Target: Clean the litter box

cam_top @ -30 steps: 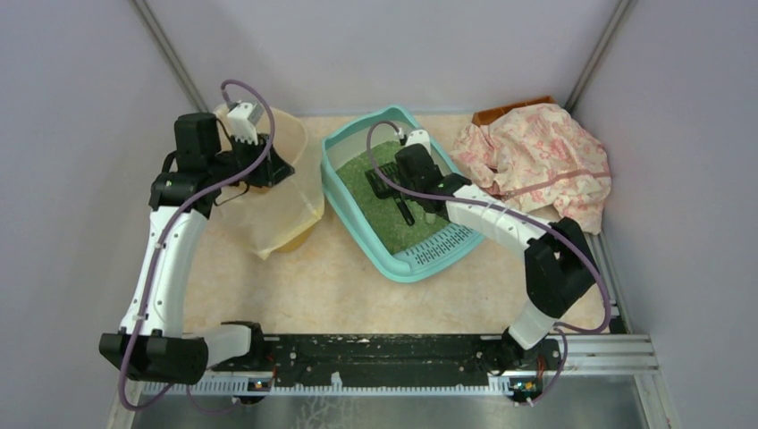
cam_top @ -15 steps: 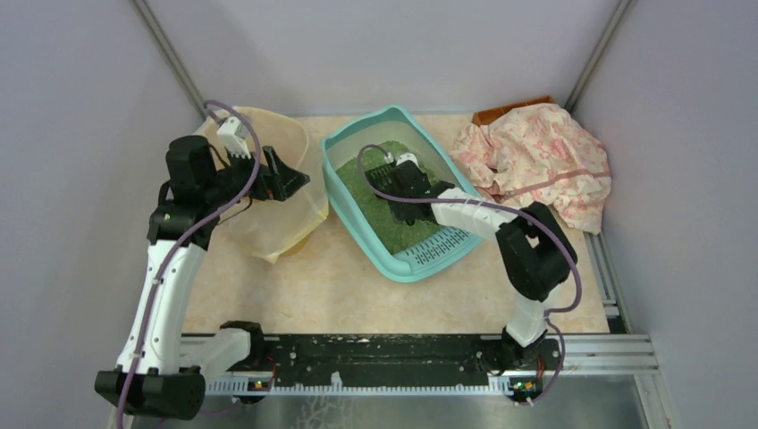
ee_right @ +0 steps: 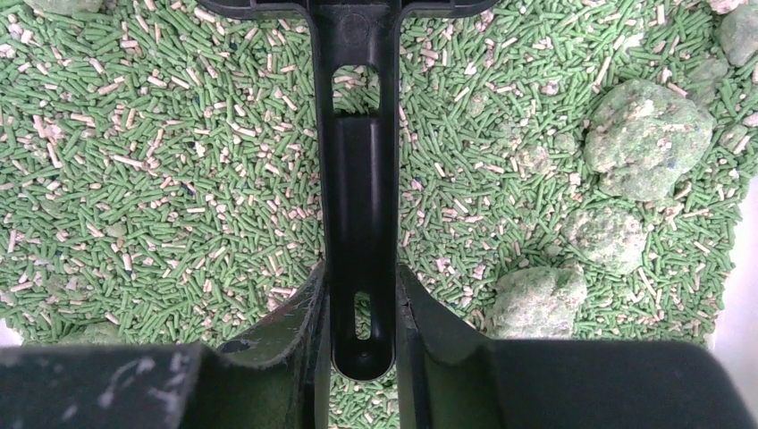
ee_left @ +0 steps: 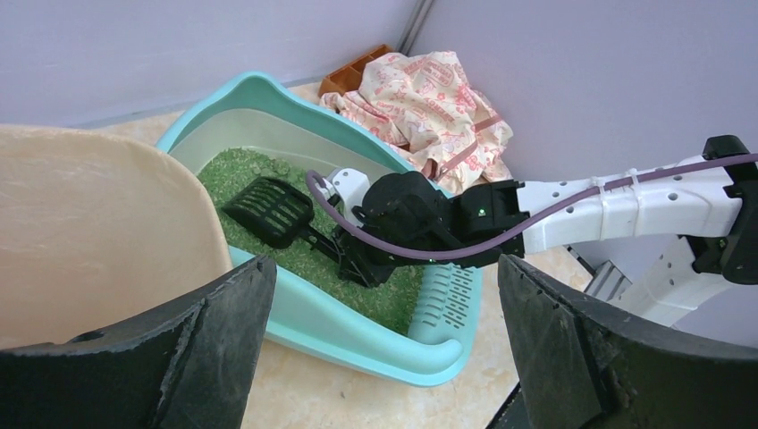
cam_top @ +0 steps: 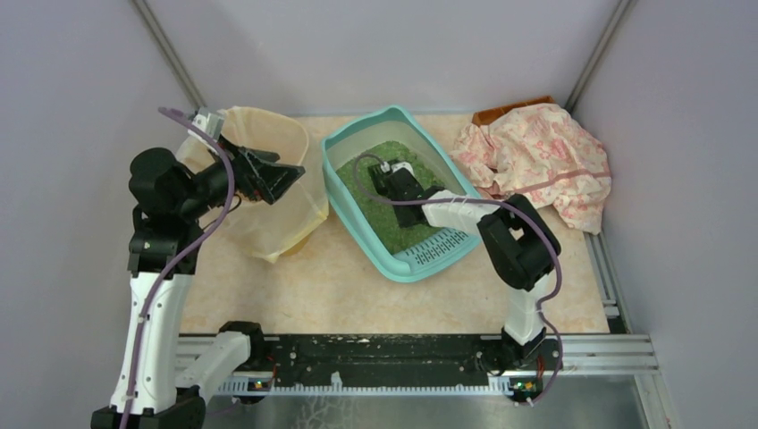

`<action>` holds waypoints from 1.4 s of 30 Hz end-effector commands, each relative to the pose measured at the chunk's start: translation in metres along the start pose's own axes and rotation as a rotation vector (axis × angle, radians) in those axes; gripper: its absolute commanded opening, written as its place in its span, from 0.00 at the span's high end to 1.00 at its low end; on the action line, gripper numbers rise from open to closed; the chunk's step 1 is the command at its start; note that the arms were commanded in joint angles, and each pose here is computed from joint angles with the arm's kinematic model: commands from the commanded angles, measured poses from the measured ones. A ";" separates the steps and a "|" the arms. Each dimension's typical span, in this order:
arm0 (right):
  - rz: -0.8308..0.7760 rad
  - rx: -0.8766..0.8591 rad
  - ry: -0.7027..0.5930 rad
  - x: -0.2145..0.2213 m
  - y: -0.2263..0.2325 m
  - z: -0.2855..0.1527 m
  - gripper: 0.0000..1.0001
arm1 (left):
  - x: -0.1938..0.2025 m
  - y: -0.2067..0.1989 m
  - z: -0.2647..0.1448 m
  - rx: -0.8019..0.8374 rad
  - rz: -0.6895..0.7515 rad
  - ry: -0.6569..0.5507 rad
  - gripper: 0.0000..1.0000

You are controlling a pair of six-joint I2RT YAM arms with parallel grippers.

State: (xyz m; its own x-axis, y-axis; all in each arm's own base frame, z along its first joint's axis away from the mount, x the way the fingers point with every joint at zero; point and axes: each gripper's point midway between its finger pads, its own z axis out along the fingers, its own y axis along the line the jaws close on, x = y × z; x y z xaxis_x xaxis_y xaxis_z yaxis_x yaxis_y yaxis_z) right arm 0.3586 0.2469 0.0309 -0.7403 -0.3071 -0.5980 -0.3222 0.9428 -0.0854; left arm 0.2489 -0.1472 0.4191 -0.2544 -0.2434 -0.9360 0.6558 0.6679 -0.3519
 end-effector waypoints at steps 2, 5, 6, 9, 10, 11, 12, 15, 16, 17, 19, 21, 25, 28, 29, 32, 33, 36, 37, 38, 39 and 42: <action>0.065 0.000 -0.160 -0.043 -0.002 -0.032 1.00 | 0.001 -0.007 -0.001 0.031 0.006 -0.007 0.01; 0.080 -0.017 -0.237 -0.065 -0.006 -0.058 1.00 | 0.006 -0.004 0.002 0.047 -0.008 -0.020 0.01; 0.086 -0.025 -0.261 -0.071 -0.007 -0.068 1.00 | 0.010 -0.002 0.004 0.048 -0.020 -0.021 0.01; 0.091 -0.057 -0.321 -0.088 -0.008 -0.095 1.00 | 0.019 0.005 0.010 0.050 -0.061 -0.017 0.02; 0.092 -0.066 -0.335 -0.091 -0.008 -0.102 1.00 | 0.020 0.006 0.012 0.050 -0.072 -0.018 0.02; 0.092 -0.076 -0.344 -0.094 -0.008 -0.108 1.00 | 0.021 0.008 0.015 0.055 -0.083 -0.018 0.02; 0.092 -0.086 -0.353 -0.095 -0.008 -0.114 1.00 | 0.021 0.009 0.018 0.062 -0.095 -0.022 0.02; 0.086 -0.103 -0.371 -0.100 -0.009 -0.133 1.00 | 0.013 0.014 0.027 0.062 -0.134 -0.044 0.04; 0.084 -0.109 -0.388 -0.102 -0.010 -0.141 1.00 | 0.009 0.016 0.032 0.065 -0.141 -0.053 0.04; 0.082 -0.115 -0.406 -0.105 -0.011 -0.149 1.00 | 0.007 0.018 0.038 0.073 -0.153 -0.049 0.04; 0.070 -0.126 -0.440 -0.109 -0.014 -0.163 1.00 | 0.001 0.015 0.051 0.116 -0.176 -0.037 0.04; 0.054 -0.143 -0.471 -0.112 -0.015 -0.176 1.00 | -0.005 0.003 0.066 0.201 -0.179 -0.034 0.04; 0.015 -0.183 -0.515 -0.115 -0.013 -0.199 1.00 | -0.001 -0.024 0.096 0.346 -0.155 -0.043 0.04; -0.004 -0.184 -0.551 -0.115 -0.015 -0.219 1.00 | 0.003 -0.029 0.108 0.383 -0.131 -0.067 0.04; -0.007 -0.184 -0.555 -0.114 -0.016 -0.224 1.00 | 0.003 -0.028 0.110 0.384 -0.126 -0.078 0.04; -0.015 -0.225 -0.585 -0.115 -0.015 -0.241 1.00 | 0.006 -0.022 0.121 0.391 -0.123 -0.083 0.04; -0.018 -0.245 -0.594 -0.116 -0.013 -0.248 1.00 | 0.008 -0.019 0.126 0.389 -0.128 -0.076 0.04; -0.022 -0.280 -0.611 -0.115 -0.011 -0.261 1.00 | 0.010 -0.013 0.141 0.394 -0.139 -0.077 0.05; -0.024 -0.285 -0.614 -0.115 -0.011 -0.264 1.00 | 0.011 -0.012 0.146 0.399 -0.147 -0.076 0.05; -0.029 -0.287 -0.609 -0.113 -0.010 -0.264 1.00 | 0.012 -0.012 0.150 0.408 -0.155 -0.076 0.06; -0.033 -0.287 -0.605 -0.112 -0.010 -0.265 1.00 | 0.011 -0.014 0.155 0.418 -0.161 -0.078 0.06; -0.060 -0.263 -0.587 -0.104 -0.008 -0.264 1.00 | 0.011 -0.027 0.171 0.455 -0.175 -0.067 0.05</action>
State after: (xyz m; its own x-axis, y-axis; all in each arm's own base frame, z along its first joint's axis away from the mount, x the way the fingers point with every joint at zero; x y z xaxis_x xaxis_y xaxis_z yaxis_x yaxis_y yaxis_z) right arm 0.2922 0.2336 0.2840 -0.3463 -0.1624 -0.9239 -0.5149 0.8562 0.0425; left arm 0.3542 -0.2677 0.3834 -0.4074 -0.3527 -0.8424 0.7970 0.3131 -0.5165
